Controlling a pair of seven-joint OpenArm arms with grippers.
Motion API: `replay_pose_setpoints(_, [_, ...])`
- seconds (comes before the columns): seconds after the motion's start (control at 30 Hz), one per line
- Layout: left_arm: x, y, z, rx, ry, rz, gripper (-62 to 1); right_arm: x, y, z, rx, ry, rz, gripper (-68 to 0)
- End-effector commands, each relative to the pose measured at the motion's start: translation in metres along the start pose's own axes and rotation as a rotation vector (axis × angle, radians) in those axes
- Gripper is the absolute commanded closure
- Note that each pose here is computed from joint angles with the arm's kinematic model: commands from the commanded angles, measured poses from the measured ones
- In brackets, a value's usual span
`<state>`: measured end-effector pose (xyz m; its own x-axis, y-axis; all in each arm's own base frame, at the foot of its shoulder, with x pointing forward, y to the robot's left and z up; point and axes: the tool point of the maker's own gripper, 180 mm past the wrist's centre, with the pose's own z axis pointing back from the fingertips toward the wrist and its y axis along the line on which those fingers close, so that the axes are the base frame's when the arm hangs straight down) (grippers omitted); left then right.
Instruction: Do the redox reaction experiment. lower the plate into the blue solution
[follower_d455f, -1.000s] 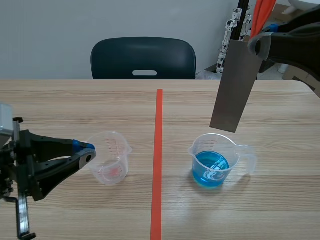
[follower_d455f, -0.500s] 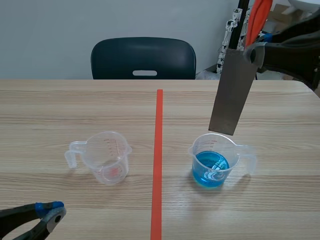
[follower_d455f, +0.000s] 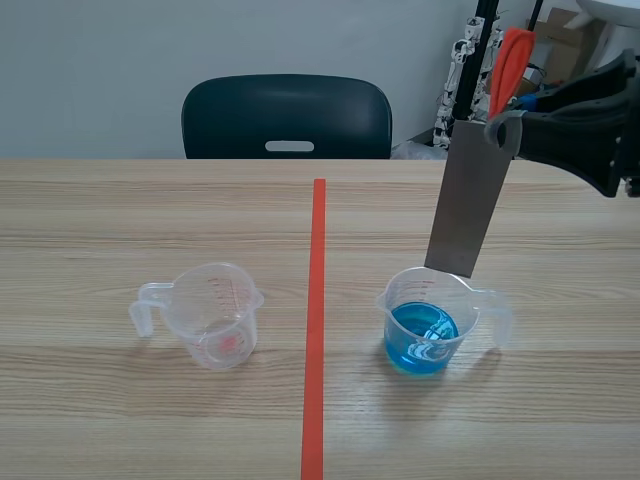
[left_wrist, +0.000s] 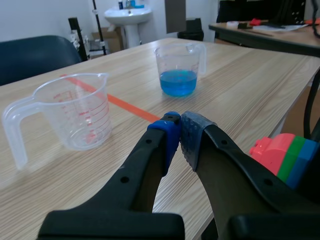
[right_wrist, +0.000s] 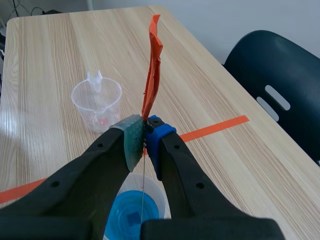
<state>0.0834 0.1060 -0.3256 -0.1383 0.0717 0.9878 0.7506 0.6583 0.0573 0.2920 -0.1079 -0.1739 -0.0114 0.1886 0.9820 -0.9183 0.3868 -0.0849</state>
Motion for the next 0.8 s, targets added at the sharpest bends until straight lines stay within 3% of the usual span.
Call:
replay_pose_setpoints(0.0, [0.003, -0.002, -0.006, 0.002, -0.037, -0.02, -4.0, 0.008, -0.001, 0.0, 0.002, -0.032, 0.006, -0.6])
replay_pose_setpoints(0.07, [-0.003, -0.004, -0.008, 0.013, -0.036, -0.054, -4.0, 0.006, -0.001, -0.001, 0.001, -0.031, 0.003, -0.6])
replay_pose_setpoints(0.3, [-0.001, -0.002, -0.017, 0.059, -0.107, -0.066, -4.6, -0.007, 0.002, -0.004, 0.009, -0.006, 0.007, -0.6])
replay_pose_setpoints(0.37, [0.001, -0.001, -0.02, 0.065, -0.121, -0.077, -8.2, -0.009, 0.001, -0.004, 0.003, -0.005, 0.0, -0.6])
replay_pose_setpoints(0.47, [0.001, 0.001, -0.024, 0.068, -0.131, -0.092, -18.5, -0.014, 0.002, -0.004, 0.002, -0.003, -0.013, -0.6])
replay_pose_setpoints(0.6, [0.002, 0.002, -0.027, 0.074, -0.14, -0.089, -46.6, -0.022, 0.006, -0.006, 0.013, 0.008, -0.006, -0.6])
replay_pose_setpoints(0.67, [0.002, 0.0, -0.028, 0.081, -0.147, -0.071, -52.0, -0.027, 0.007, -0.008, 0.013, 0.014, -0.009, -0.6])
replay_pose_setpoints(0.77, [0.002, -0.001, -0.031, 0.09, -0.155, -0.056, -54.3, -0.034, 0.005, -0.009, 0.003, 0.02, -0.014, -0.6])
